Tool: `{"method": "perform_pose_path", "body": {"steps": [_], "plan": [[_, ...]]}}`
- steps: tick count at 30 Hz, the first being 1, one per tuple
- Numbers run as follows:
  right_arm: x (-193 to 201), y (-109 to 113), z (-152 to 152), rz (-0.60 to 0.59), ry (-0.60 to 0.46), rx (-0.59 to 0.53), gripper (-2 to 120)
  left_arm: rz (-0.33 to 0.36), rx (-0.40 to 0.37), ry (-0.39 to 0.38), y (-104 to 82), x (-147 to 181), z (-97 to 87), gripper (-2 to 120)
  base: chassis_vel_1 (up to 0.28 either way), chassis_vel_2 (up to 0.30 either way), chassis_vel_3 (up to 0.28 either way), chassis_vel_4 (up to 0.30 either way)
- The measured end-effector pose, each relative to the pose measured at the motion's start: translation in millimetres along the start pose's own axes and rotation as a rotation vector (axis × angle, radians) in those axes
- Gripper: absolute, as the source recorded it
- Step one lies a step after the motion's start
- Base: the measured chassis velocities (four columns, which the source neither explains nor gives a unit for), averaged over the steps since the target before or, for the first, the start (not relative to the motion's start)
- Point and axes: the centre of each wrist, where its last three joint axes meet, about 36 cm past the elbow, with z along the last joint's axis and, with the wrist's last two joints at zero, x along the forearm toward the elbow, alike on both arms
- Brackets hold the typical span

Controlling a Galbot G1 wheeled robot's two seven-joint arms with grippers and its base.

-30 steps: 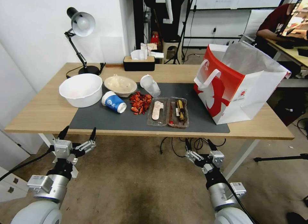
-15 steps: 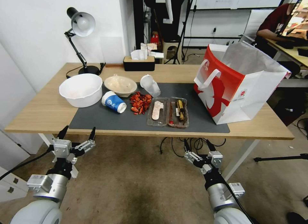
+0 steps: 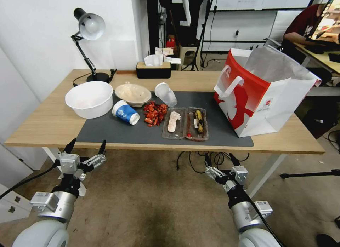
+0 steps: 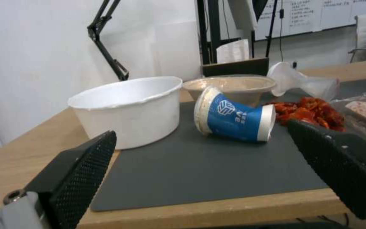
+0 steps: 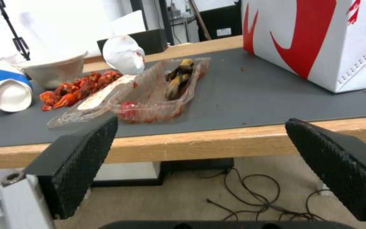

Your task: Pick up the trash from the table and place it into the takeout bag.

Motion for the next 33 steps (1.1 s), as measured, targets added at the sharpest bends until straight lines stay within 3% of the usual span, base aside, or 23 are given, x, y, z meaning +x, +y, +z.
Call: {"method": "perform_pose_path", "body": {"steps": [33], "plan": [[-3.0,-0.8,-0.1,-0.023,0.004,0.011,100,-0.006,-0.010,-0.017,-1.9,1.5,-6.9,100,0.000,0.000,0.000,0.000]]}}
